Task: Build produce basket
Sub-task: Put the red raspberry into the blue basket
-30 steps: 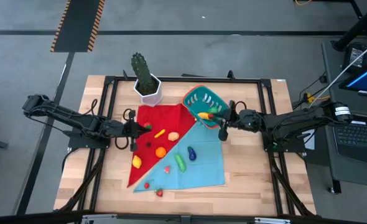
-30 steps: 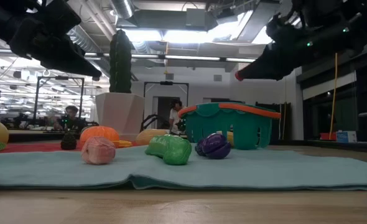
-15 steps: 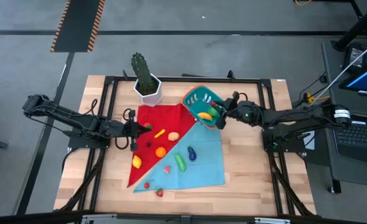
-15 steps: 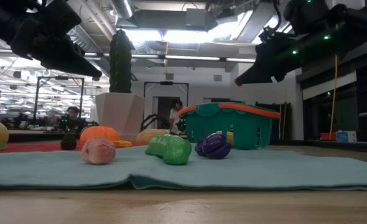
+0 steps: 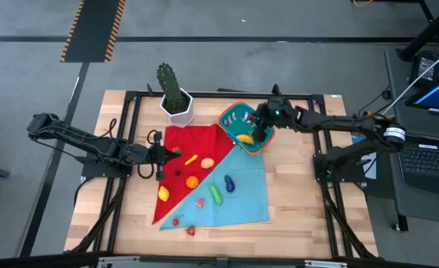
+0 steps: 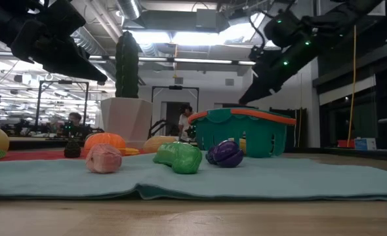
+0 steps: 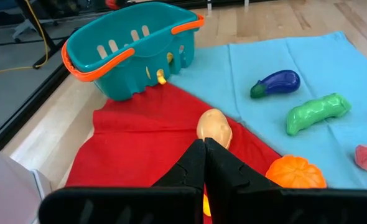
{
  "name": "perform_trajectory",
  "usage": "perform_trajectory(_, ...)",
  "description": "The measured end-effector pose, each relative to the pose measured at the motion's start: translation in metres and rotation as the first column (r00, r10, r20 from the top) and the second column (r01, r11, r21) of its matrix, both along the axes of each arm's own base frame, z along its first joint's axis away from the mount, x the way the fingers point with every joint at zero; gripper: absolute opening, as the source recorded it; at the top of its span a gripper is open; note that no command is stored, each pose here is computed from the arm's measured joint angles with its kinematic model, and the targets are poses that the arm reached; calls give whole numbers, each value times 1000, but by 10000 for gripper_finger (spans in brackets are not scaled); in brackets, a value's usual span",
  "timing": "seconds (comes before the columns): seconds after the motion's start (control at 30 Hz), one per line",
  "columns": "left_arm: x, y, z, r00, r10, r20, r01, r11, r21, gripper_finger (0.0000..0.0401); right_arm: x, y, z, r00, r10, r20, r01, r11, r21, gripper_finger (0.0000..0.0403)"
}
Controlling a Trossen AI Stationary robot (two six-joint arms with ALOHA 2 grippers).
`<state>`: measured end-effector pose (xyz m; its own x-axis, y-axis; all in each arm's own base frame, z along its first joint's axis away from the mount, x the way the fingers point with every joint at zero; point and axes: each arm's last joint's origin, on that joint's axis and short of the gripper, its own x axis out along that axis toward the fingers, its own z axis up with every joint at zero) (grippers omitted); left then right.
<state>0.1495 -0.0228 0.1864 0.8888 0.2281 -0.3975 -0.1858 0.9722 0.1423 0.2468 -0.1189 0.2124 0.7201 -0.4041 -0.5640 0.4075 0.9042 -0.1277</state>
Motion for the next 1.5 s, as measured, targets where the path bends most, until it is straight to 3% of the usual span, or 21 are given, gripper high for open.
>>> perform_trajectory(0.3, 0, 0, 0, 1000, 0, -4, 0, 1000, 1, 0, 19, -24, 21, 989, 76, -125, -72, 997, 34, 78)
perform_trajectory(0.67, 0, 0, 0, 1000, -5, -9, 5, 1000, 13, 0, 26, -27, 5, 978, 88, -190, -74, 994, 83, 78)
perform_trajectory(0.97, 0, 0, -1, 1000, -7, -10, 7, 1000, 18, 0, 27, -23, -21, 942, 104, -319, -45, 981, 186, 78)
perform_trajectory(1.5, 0, 0, 0, 1000, -3, -10, 3, 1000, 19, 0, 30, -12, -28, 915, 175, -364, -100, 971, 216, 92)
